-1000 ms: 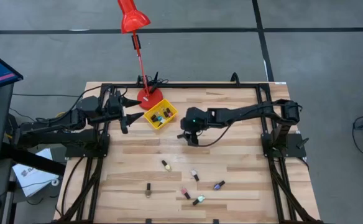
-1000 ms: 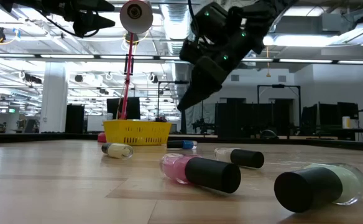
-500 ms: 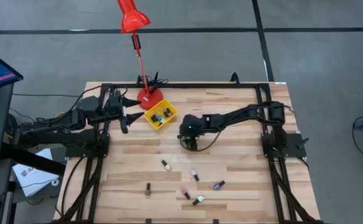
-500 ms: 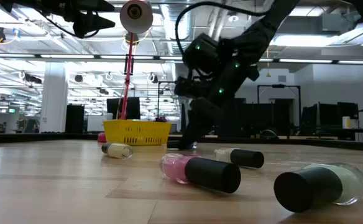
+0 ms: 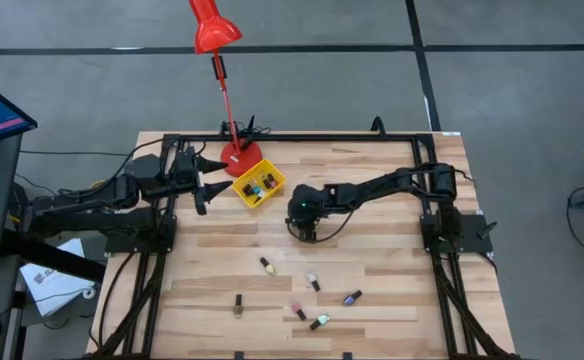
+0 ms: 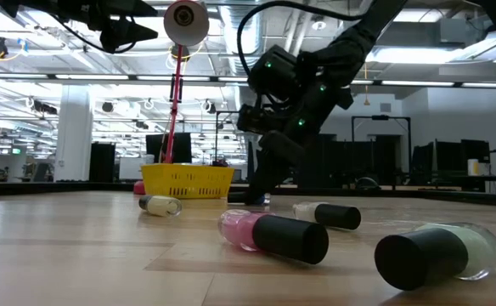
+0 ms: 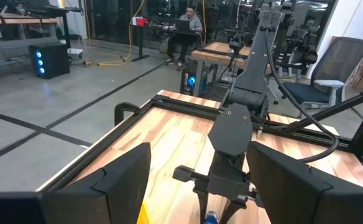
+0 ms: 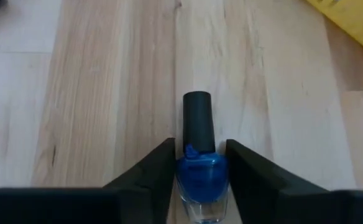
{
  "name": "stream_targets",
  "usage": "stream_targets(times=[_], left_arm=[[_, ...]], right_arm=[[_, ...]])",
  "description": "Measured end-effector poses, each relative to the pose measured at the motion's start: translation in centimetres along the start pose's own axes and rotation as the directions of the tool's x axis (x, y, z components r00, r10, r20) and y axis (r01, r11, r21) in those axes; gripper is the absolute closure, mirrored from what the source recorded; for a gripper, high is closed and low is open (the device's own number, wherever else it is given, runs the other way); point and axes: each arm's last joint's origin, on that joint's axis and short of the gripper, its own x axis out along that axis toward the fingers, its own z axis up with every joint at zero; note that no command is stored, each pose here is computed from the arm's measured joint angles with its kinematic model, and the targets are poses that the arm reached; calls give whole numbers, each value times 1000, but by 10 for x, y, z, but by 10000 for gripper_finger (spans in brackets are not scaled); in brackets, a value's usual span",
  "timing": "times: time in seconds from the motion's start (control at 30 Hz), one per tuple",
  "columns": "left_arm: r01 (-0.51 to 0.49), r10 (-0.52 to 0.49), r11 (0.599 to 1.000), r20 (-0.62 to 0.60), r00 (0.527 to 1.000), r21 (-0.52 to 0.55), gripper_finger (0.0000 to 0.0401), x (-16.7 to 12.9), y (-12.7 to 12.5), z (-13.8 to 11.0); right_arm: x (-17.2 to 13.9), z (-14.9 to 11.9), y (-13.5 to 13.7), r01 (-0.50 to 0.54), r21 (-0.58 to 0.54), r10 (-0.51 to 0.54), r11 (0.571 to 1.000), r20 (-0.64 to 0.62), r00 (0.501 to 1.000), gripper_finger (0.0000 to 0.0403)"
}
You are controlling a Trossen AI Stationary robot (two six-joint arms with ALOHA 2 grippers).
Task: Pick & Place Nail Polish
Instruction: Put the blue nail polish into the yellow basket
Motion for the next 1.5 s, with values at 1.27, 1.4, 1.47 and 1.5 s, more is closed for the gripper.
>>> stream_targets(times=[1.27,1.4,1.47,1.5], left_arm=[[0,0,1000,0,1000,0,142,0,0,0],[0,0,1000,0,1000,0,142,0,0,0],[1,-1,1000,1,1000,0,142,0,0,0],[0,0,1000,0,1000,0,142,0,0,0]], right_arm=[[-10,111,-85,171,293,-262,941,306,915,296],[3,121,-80,144,264,-224,954,303,927,295],[9,122,-78,141,240,-204,960,262,943,295],[13,123,-78,136,227,-193,964,254,948,295]])
